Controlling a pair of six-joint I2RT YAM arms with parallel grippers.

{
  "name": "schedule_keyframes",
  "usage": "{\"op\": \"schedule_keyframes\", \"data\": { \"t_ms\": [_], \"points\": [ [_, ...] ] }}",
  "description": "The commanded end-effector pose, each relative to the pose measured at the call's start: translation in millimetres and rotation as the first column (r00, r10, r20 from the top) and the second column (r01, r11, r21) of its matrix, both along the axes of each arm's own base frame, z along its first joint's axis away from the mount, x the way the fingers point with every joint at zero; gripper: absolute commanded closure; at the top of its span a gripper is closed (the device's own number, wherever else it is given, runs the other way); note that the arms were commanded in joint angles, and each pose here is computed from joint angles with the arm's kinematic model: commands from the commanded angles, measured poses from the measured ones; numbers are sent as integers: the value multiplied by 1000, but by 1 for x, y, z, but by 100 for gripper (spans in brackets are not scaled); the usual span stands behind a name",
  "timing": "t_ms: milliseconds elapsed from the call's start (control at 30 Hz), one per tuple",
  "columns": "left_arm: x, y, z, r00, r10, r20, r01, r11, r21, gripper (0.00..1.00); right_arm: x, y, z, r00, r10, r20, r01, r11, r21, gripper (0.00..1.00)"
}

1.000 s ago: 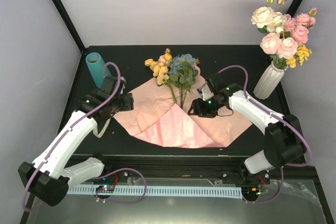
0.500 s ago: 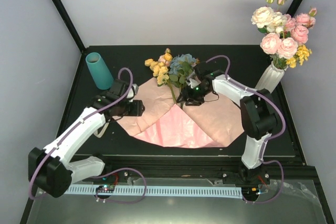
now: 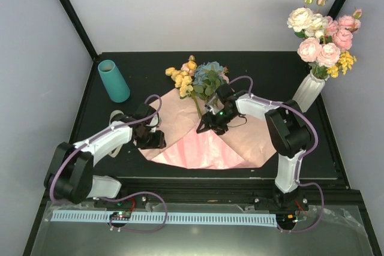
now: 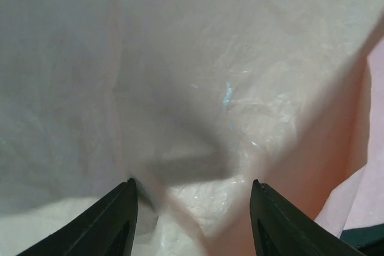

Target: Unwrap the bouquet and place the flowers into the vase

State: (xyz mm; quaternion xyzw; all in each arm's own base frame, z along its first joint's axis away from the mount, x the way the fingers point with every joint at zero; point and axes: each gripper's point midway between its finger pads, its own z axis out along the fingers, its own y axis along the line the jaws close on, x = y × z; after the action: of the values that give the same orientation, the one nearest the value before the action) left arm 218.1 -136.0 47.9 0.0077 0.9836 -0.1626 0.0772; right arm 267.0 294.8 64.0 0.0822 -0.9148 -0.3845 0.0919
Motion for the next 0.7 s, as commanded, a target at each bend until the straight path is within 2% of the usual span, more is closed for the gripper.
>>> {"op": "schedule_keyframes", "data": {
  "t_ms": [0, 200, 400, 667],
  "points": [
    [5, -4, -11, 999, -6, -37, 5, 999, -34, 46, -26, 13, 8, 995, 99, -30, -95, 991, 96, 42],
    [6, -2, -20, 998, 7, -67, -10, 999, -39, 47, -67, 10, 20, 978, 202, -55, -191, 970, 152, 41],
    [7, -3, -17, 998, 13, -66, -16, 999, -51, 48, -103, -2, 32, 976, 204, -71, -187, 964, 191, 38],
    [11, -6, -6, 999, 2, -39, -4, 998, -67, 49, -136, -18, 54, 980, 194, -34, -185, 967, 178, 20]
  ]
}}
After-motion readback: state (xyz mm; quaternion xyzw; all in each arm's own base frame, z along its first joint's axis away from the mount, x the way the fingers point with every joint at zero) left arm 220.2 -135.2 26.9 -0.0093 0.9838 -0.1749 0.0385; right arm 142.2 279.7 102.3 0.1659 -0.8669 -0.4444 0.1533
